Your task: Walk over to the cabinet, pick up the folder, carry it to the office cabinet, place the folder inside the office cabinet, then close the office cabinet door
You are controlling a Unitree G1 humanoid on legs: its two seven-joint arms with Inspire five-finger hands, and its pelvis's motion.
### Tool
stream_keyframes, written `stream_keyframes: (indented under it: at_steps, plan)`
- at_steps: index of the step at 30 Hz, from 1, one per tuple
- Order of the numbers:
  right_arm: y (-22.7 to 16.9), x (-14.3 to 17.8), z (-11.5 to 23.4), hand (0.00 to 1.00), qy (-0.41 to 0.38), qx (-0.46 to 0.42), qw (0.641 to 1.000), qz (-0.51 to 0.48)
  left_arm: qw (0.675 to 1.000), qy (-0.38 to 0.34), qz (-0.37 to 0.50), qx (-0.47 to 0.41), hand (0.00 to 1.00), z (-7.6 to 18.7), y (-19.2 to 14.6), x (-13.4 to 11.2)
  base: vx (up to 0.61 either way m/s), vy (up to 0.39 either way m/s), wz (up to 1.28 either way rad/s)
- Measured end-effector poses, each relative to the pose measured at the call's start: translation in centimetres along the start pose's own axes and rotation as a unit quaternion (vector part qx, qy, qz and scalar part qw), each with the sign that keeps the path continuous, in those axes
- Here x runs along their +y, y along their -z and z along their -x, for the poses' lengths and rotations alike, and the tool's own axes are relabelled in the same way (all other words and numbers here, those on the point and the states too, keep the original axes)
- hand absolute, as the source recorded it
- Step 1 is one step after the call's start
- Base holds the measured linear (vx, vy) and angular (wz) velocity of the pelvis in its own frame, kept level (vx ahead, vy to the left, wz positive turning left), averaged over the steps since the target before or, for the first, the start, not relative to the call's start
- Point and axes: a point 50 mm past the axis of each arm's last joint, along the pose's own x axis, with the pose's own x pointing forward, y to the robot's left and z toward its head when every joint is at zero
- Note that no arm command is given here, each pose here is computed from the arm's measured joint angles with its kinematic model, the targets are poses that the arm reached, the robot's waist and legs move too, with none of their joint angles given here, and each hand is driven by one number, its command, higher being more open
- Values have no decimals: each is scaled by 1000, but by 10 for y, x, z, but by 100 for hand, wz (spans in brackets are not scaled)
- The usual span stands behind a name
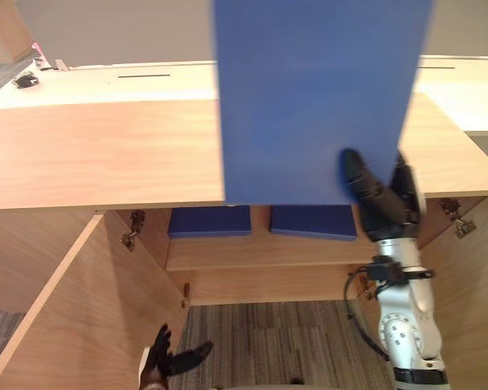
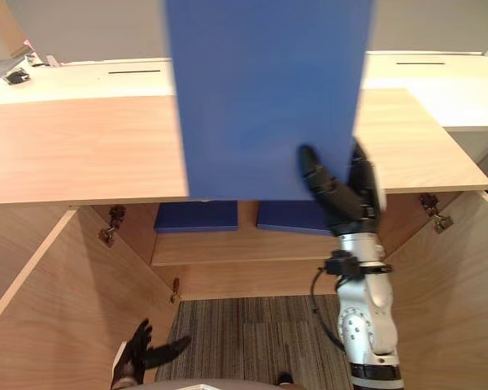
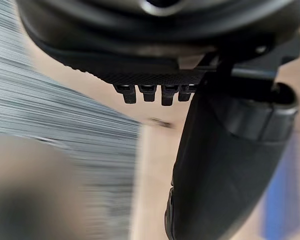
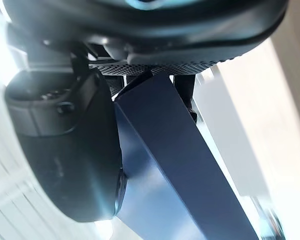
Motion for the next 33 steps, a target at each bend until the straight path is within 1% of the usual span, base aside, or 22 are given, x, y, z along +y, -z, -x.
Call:
stream_keyframes:
  at_steps: [1, 3, 5, 8, 10, 11, 12, 16, 17, 20, 23, 27, 30, 32, 33]
  plan:
    - [17, 11, 5, 0, -36, 43, 998, -14, 1000, -7, -10, 18, 100, -1, 7, 6, -47, -18, -2]
    - [34, 18, 10, 0, -59, 86, 994, -21, 999, -11, -18, 35, 100, -3, 11, 9, -69, -10, -2]
    - [52, 20, 13, 0, -70, 129, 989, -16, 999, -8, -22, 31, 100, -8, 5, 7, -113, -3, -4]
    - [76, 12, 11, 0, -60, 191, 979, 34, 999, 13, -39, -10, 100, -24, -24, -5, -231, -9, -9]
    - [81, 5, 5, 0, -57, 206, 975, 63, 998, 23, -47, -35, 100, -31, -43, -12, -217, 4, -4]
    - [81, 6, -3, 0, -70, 203, 974, 78, 997, 30, -50, -51, 100, -36, -54, -17, -242, 11, -3]
    - [79, 7, -7, 0, -78, 198, 973, 89, 996, 33, -51, -58, 100, -37, -60, -20, -232, 19, -3]
    - [62, 14, -50, 0, -112, 128, 977, 128, 992, 48, -45, -105, 100, -45, -91, -34, -225, 23, -3]
    - [55, 15, -63, 0, -116, 103, 979, 134, 990, 54, -40, -120, 100, -46, -101, -39, -193, 13, 2]
    - [36, 18, -88, 0, -119, 47, 982, 138, 985, 69, -26, -157, 100, -48, -126, -52, -180, -8, 10]
    - [24, 22, -101, 0, -118, 8, 985, 124, 979, 77, -6, -187, 100, -45, -142, -60, -154, -49, 21]
    - [-6, 25, -118, 0, -113, -63, 986, 105, 968, 84, 39, -232, 100, -36, -161, -73, -135, -70, 20]
    - [-24, 24, -124, 0, -106, -107, 984, 93, 963, 87, 56, -248, 100, -33, -168, -76, -105, -50, 13]
    - [-43, 22, -126, 0, -88, -159, 981, 72, 961, 83, 65, -257, 100, -31, -171, -76, -100, -33, 6]
    - [-47, 21, -127, 0, -84, -171, 980, 64, 961, 80, 68, -257, 100, -32, -171, -75, -88, -18, 6]
